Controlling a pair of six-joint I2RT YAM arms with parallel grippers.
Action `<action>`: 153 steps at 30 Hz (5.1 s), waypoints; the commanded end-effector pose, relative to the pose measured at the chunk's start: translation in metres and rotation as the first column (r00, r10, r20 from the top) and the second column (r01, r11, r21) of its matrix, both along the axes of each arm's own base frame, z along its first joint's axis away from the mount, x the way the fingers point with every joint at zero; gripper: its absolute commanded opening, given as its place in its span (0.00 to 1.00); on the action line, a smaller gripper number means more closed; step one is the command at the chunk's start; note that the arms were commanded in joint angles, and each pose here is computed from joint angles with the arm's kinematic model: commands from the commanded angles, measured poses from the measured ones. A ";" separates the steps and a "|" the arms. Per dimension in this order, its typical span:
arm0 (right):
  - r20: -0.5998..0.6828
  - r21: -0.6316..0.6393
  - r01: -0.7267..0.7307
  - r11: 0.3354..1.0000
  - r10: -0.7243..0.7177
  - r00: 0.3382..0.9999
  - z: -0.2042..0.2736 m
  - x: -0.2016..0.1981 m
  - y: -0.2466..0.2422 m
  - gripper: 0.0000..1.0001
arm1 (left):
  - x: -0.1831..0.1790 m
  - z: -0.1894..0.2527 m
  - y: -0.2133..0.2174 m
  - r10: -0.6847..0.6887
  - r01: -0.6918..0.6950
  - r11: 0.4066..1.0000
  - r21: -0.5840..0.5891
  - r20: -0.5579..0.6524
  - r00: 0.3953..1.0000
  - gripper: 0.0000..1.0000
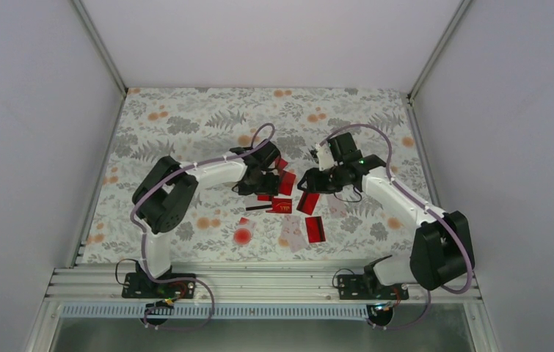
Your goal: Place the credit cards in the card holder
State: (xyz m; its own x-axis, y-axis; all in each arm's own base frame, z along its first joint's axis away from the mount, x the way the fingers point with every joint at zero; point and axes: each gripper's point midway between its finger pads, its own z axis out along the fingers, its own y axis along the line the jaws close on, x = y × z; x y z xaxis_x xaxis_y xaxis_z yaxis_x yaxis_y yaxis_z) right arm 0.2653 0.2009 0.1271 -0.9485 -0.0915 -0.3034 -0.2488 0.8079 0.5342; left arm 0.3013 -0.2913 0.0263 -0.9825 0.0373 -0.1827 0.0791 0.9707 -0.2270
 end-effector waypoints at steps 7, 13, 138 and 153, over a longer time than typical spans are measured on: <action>0.015 0.012 -0.026 1.000 0.026 1.000 0.001 -0.007 -0.001 0.36 | -0.004 -0.020 -0.005 0.007 -0.002 0.994 0.109 -0.039 0.999 0.84; 0.023 0.008 -0.030 1.000 0.030 0.999 0.000 -0.007 -0.002 0.36 | -0.006 -0.026 0.004 0.031 -0.019 0.969 0.246 -0.042 0.999 0.85; 0.293 0.569 -0.375 0.732 0.246 0.924 0.187 0.014 0.051 0.04 | -0.045 0.338 0.021 -0.066 0.511 0.751 -0.419 0.722 0.689 0.93; 0.461 0.604 -0.569 0.558 0.337 0.821 0.305 0.019 0.092 0.04 | -0.053 0.416 0.045 -0.082 0.805 0.288 -0.519 0.824 0.560 0.56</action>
State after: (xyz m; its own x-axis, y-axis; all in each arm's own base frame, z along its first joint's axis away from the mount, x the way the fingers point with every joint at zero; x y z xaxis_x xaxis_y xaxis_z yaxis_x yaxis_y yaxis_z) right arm 0.2930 0.2806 0.4055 -0.7351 -0.1138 -0.6683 -0.6755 0.0383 0.7364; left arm 0.2744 -0.2394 0.4011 -0.5718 -0.1321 -0.8097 0.7728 0.2446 -0.5857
